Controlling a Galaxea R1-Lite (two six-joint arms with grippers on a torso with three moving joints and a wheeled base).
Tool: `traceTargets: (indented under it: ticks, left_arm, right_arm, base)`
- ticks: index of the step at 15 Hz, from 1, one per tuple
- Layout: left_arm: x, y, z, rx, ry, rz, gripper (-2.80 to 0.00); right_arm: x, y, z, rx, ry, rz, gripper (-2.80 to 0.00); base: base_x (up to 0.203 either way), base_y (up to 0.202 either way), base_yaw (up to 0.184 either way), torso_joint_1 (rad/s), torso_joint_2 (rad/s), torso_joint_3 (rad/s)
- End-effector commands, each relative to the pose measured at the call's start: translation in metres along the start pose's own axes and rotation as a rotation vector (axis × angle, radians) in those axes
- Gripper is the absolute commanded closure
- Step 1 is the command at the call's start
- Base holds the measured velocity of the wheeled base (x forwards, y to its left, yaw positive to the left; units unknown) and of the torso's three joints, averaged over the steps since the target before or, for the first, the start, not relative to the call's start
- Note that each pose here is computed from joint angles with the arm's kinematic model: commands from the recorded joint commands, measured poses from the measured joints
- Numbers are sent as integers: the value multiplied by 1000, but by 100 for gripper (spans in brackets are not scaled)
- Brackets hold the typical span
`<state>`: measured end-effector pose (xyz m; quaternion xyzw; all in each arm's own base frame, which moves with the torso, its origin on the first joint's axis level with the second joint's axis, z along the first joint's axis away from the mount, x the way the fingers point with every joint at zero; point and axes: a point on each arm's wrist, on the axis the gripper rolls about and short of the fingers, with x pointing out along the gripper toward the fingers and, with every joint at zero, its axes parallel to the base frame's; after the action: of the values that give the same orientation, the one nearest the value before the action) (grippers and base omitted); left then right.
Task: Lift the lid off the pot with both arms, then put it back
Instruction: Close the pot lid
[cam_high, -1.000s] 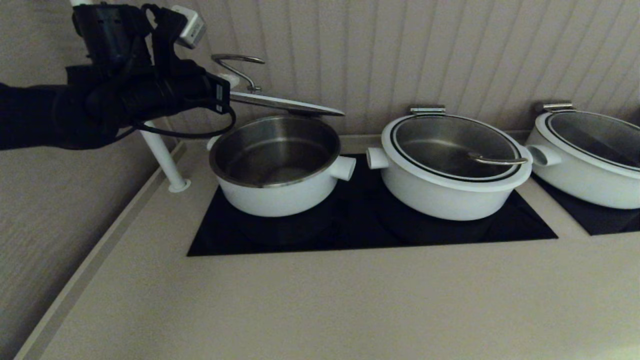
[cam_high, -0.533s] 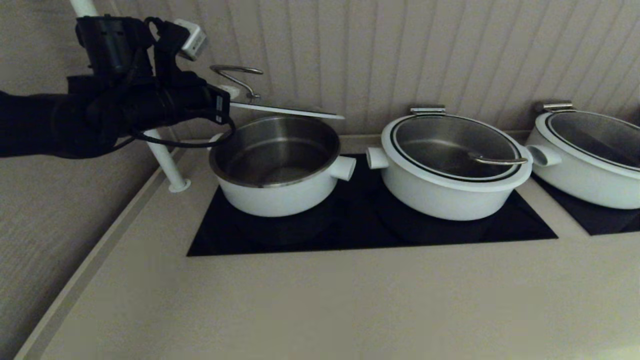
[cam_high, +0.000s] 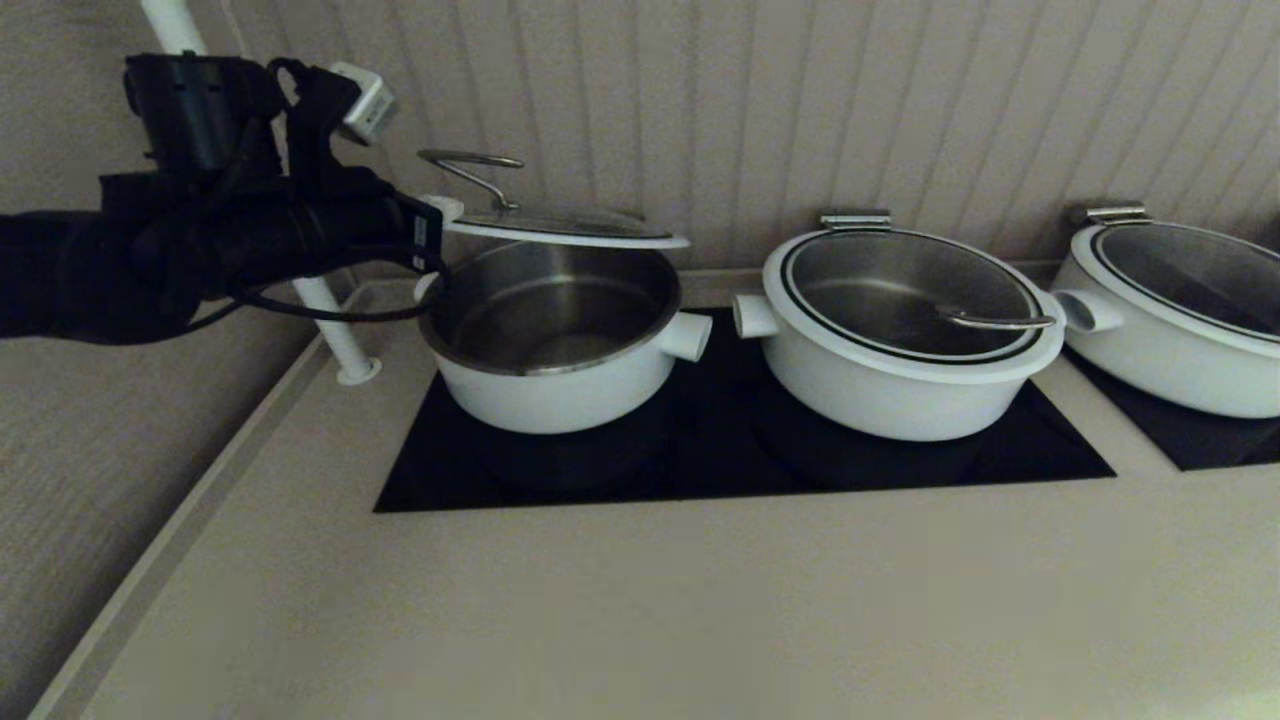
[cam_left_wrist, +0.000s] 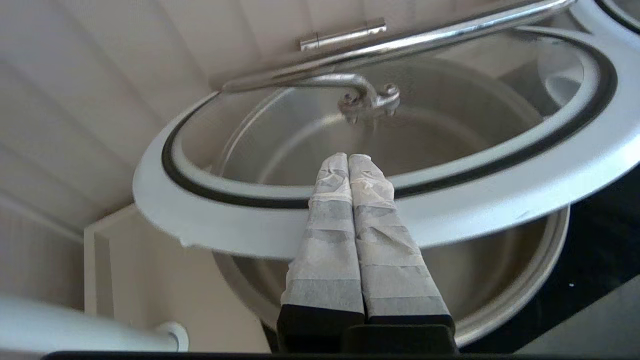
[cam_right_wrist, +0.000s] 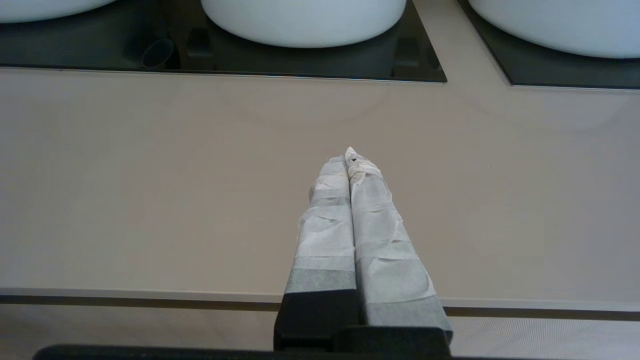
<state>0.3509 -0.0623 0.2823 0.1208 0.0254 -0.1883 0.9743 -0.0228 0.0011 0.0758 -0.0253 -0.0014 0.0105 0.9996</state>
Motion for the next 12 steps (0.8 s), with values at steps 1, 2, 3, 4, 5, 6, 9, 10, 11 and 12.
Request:
traceTargets:
  ticks: [1, 2, 3, 4, 5, 6, 9, 10, 11, 12]
  left_arm:
    - [-4, 0, 0, 10, -36, 11, 0]
    - [-3, -1, -4, 12, -53, 16, 0]
    - [-3, -1, -7, 13, -62, 19, 0]
    - [-3, -2, -11, 10, -54, 17, 0]
    - [-3, -3, -14, 6, -45, 15, 0]
    - [-2, -3, -16, 5, -38, 13, 0]
    - [-2, -4, -19, 0, -28, 13, 0]
    - [-2, -4, -20, -1, -25, 13, 0]
    - [-2, -4, -20, -3, -25, 13, 0]
    - [-1, -4, -22, -4, -21, 12, 0]
  right_arm:
    - [0, 0, 0, -1, -1, 2, 0]
    - [0, 0, 0, -2, -1, 2, 0]
    - [0, 0, 0, -1, -1, 0, 0]
    - [0, 0, 0, -1, -1, 1, 0]
    - [0, 0, 0, -1, -1, 0, 0]
    - [0, 0, 0, 0, -1, 0, 0]
    - [0, 0, 0, -1, -1, 1, 0]
    - [0, 0, 0, 0, -1, 0, 0]
    - [0, 0, 0, -2, -1, 0, 0]
    - [0, 0, 0, -1, -1, 1, 0]
  base:
    - [0, 0, 0, 0, 0, 0]
    - [0, 0, 0, 0, 0, 0]
    - [0, 0, 0, 0, 0, 0]
    - [0, 0, 0, 0, 0, 0]
    - [0, 0, 0, 0, 0, 0]
    - [0, 0, 0, 0, 0, 0]
    - [0, 0, 0, 0, 0, 0]
    - [0, 0, 0, 0, 0, 0]
    - [0, 0, 0, 0, 0, 0]
    - [0, 0, 0, 0, 0, 0]
